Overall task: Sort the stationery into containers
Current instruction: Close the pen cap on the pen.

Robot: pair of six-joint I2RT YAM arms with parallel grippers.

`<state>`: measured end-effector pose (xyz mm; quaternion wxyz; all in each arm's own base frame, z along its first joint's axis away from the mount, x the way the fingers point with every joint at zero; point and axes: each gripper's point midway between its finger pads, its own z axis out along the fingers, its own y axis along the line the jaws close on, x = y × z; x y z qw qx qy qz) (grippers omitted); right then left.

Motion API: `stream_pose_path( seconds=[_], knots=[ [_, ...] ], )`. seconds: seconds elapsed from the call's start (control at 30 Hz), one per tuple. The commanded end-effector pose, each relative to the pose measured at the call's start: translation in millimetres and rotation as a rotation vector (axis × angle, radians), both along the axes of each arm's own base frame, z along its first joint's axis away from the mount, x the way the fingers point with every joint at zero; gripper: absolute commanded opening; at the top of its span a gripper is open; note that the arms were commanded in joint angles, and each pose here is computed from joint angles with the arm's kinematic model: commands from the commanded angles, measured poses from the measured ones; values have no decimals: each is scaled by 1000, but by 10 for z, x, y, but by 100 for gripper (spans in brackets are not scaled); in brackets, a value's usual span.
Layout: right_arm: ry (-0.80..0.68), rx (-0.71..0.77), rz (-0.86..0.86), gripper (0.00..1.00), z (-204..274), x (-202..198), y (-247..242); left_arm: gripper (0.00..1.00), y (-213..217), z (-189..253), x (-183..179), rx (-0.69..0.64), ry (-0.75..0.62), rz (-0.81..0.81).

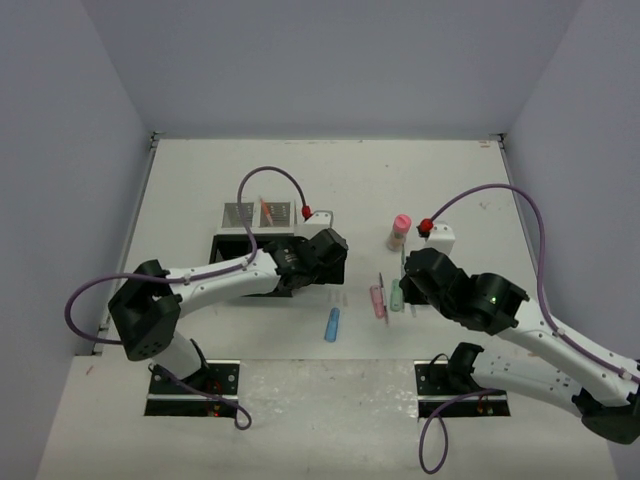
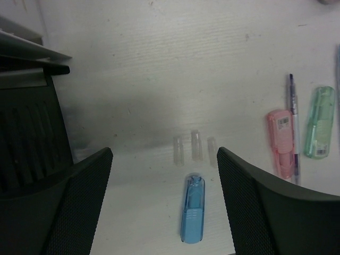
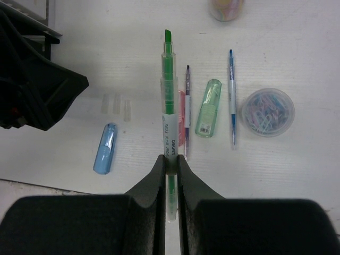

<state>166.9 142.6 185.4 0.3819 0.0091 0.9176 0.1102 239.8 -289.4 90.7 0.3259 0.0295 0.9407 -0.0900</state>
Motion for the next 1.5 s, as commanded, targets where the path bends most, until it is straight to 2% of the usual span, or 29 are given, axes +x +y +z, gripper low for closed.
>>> stream_pose_path(
  seconds=[0.0,0.13,0.33,0.57,0.97,1.03,1.37,1.4,1.47],
  knots=[
    [-24,-11,-34,0,0,40,-68,78,32,-203,-33,37,47,59],
    [-23,-5,-32,0,-5,26,-76,73,61,-332,-38,70,64,75],
    [-21,-1,-26,0,-7,14,-70,71,-27,-409,-37,82,77,59],
    [-21,7,-22,0,-7,11,-56,59,-140,-570,-91,101,110,39],
    [-16,7,-9,0,-32,0,-41,56,-199,-664,-120,111,130,32],
    [-15,6,-10,0,-36,1,-42,51,-202,-692,-141,115,136,31],
    [-19,16,1,0,-15,3,-16,40,-173,-823,-196,139,160,35],
    [-18,16,3,0,-15,1,-14,38,-172,-838,-197,142,162,35],
    [-17,16,4,0,-16,0,-12,26,-163,-874,-208,150,170,34]
  ],
)
